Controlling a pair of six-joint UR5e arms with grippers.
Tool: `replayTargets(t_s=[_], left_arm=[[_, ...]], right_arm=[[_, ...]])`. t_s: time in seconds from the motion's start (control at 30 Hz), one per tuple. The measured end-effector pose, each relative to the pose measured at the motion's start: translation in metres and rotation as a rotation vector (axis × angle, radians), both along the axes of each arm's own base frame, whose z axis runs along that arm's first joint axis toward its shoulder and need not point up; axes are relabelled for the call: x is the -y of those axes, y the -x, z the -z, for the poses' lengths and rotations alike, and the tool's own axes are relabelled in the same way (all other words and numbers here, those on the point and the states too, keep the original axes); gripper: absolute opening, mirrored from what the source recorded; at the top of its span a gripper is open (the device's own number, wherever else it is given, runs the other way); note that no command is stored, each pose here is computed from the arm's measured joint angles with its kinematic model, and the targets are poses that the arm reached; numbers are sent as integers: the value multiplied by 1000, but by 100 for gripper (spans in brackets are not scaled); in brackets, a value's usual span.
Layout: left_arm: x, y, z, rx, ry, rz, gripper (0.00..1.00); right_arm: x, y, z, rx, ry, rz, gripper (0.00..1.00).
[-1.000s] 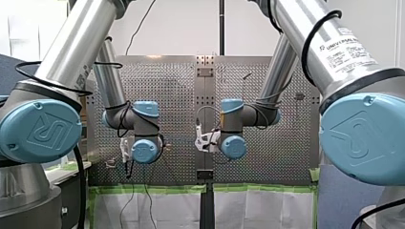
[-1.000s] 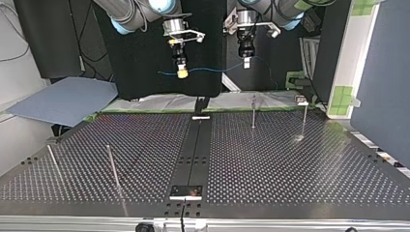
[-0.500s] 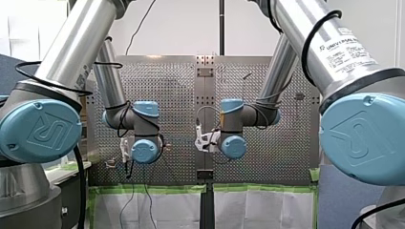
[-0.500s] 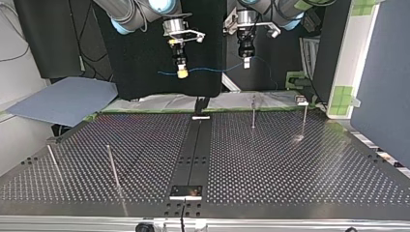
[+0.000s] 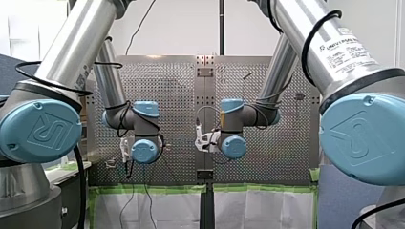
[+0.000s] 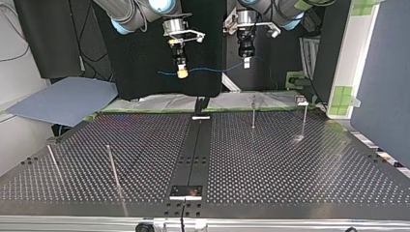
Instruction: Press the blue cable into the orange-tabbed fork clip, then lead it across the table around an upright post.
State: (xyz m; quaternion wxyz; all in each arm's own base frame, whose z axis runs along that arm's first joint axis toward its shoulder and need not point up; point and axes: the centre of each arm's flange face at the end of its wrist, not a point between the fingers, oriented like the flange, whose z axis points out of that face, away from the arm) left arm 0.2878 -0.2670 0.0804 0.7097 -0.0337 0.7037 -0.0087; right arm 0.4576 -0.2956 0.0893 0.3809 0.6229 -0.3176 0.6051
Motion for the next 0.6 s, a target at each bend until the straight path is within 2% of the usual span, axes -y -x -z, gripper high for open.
replayTargets(t_s=[0.1,0.6], left_arm=[[0,0,0,0,0,0,2],[0,0,0,0,0,0,0]], right_arm=[[0,0,0,0,0,0,0],[0,0,0,0,0,0,0]])
